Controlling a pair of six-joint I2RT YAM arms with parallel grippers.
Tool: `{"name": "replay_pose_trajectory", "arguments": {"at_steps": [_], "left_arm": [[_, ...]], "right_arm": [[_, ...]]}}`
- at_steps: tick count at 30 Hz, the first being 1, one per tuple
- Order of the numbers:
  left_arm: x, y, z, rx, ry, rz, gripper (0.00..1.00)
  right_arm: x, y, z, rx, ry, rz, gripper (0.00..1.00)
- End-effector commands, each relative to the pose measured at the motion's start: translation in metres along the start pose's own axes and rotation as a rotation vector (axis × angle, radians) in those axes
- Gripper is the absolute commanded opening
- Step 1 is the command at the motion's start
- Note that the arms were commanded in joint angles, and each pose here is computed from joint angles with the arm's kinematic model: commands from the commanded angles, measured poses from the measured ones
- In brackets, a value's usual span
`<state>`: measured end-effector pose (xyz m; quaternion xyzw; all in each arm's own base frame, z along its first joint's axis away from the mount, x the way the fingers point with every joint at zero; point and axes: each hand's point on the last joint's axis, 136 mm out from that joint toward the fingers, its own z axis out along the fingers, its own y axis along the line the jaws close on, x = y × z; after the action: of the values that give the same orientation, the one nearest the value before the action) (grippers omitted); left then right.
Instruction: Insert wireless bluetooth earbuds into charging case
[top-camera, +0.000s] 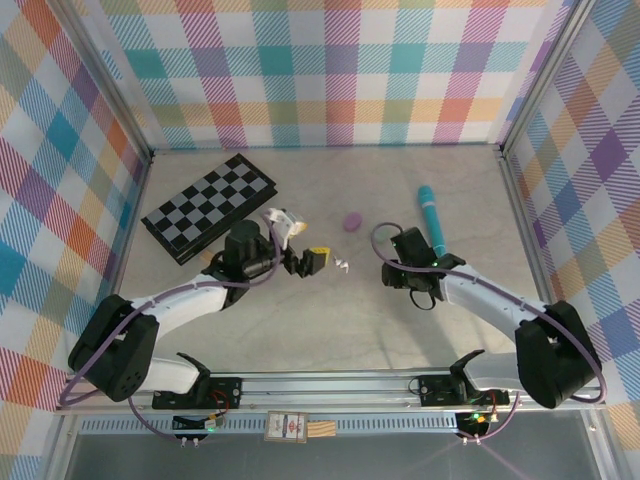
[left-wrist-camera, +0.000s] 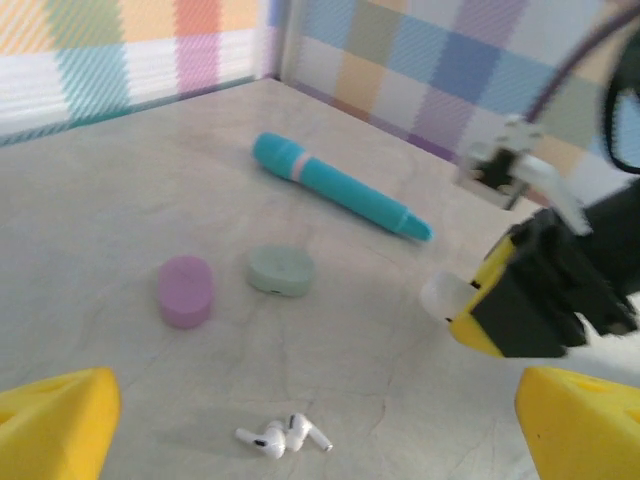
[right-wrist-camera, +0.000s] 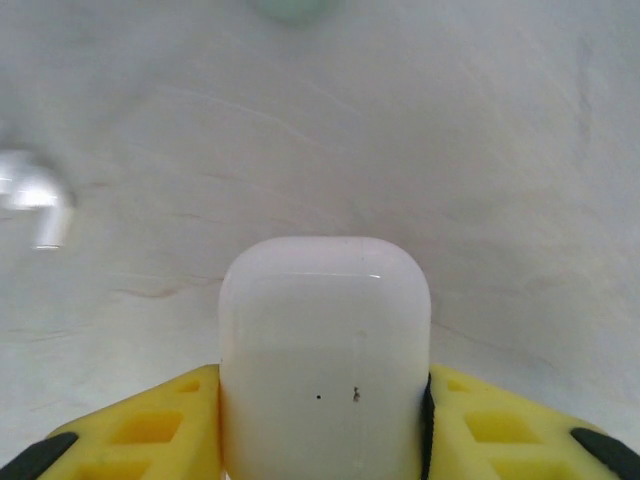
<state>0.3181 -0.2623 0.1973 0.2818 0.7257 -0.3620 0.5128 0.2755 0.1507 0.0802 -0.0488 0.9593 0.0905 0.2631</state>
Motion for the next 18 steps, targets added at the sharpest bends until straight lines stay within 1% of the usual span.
{"name": "replay_pose_trajectory", "arguments": {"at_steps": [1, 3, 4, 5, 6, 9, 10, 11, 13, 15, 18], "left_arm": [[-0.018, 0.016, -0.010, 0.024, -0.030, -0.319, 1.00], [-0.017, 0.019, -0.015, 0.016, 0.023, -0.447, 1.00], [-0.015, 0.018, -0.017, 0.007, 0.057, -0.482, 1.00], [-0.011, 0.015, -0.020, 0.000, 0.106, -0.515, 1.00], [-0.008, 0.011, -0.023, -0.006, 0.160, -0.559, 1.00], [0.009, 0.002, -0.035, -0.045, 0.328, -0.696, 1.00], [0.011, -0.003, -0.038, -0.044, 0.355, -0.729, 1.00], [0.011, -0.008, -0.041, -0.036, 0.368, -0.771, 0.98], [0.008, -0.016, -0.043, -0.020, 0.360, -0.818, 0.91], [0.002, -0.027, -0.042, 0.002, 0.350, -0.835, 0.83], [-0.010, -0.045, -0.040, 0.054, 0.352, -0.824, 0.77]], "right_arm": [[-0.031, 0.049, -0.025, -0.201, -0.106, -0.276, 0.37], [-0.034, 0.078, -0.040, -0.325, -0.136, -0.444, 0.38], [-0.037, 0.087, -0.046, -0.360, -0.155, -0.501, 0.38], [-0.039, 0.096, -0.053, -0.397, -0.166, -0.535, 0.38], [-0.041, 0.105, -0.060, -0.435, -0.183, -0.606, 0.37], [-0.047, 0.125, -0.076, -0.524, -0.209, -0.699, 0.35], [-0.049, 0.131, -0.081, -0.547, -0.218, -0.720, 0.35], [-0.050, 0.137, -0.084, -0.572, -0.221, -0.745, 0.34], [-0.052, 0.148, -0.090, -0.607, -0.219, -0.787, 0.33], [-0.052, 0.158, -0.094, -0.635, -0.207, -0.829, 0.33], [-0.056, 0.170, -0.097, -0.663, -0.213, -0.862, 0.33]]}}
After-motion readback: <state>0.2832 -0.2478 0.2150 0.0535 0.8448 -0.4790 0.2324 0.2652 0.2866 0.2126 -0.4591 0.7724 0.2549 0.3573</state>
